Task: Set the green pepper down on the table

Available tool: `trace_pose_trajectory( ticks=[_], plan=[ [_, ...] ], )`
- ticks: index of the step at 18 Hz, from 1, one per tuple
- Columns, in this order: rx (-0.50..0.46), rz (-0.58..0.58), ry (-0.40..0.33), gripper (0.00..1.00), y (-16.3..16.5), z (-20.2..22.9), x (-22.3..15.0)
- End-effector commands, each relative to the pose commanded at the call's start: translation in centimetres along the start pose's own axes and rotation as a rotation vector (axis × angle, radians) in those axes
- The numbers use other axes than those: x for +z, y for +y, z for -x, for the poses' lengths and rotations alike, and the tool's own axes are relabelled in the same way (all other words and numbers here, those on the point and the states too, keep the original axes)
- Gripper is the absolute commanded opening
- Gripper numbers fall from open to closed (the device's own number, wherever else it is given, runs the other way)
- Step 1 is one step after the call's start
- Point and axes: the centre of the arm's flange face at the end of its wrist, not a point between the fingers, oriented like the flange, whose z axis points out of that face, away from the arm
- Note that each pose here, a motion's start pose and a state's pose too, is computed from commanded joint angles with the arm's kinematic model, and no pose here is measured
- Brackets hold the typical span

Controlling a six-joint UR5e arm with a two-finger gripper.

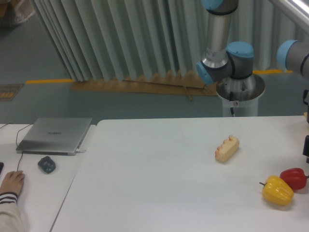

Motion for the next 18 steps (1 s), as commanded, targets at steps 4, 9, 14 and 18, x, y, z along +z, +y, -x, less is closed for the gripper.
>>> trace_pose_trajectory(
  ticks=[4, 9, 14, 18],
  plan=[
    [0.179, 0.011, -0.002, 1.0, 0.2, 0.0, -0.5],
    [0.199, 0.025, 0.005, 1.0, 2.0, -2.5, -1.1],
    [0.398, 0.035, 0.015, 1.0, 4.5, -5.2, -1.1],
    [0.503, 0.035, 0.02, 1.0, 6.3, -6.5, 0.8]
  ],
)
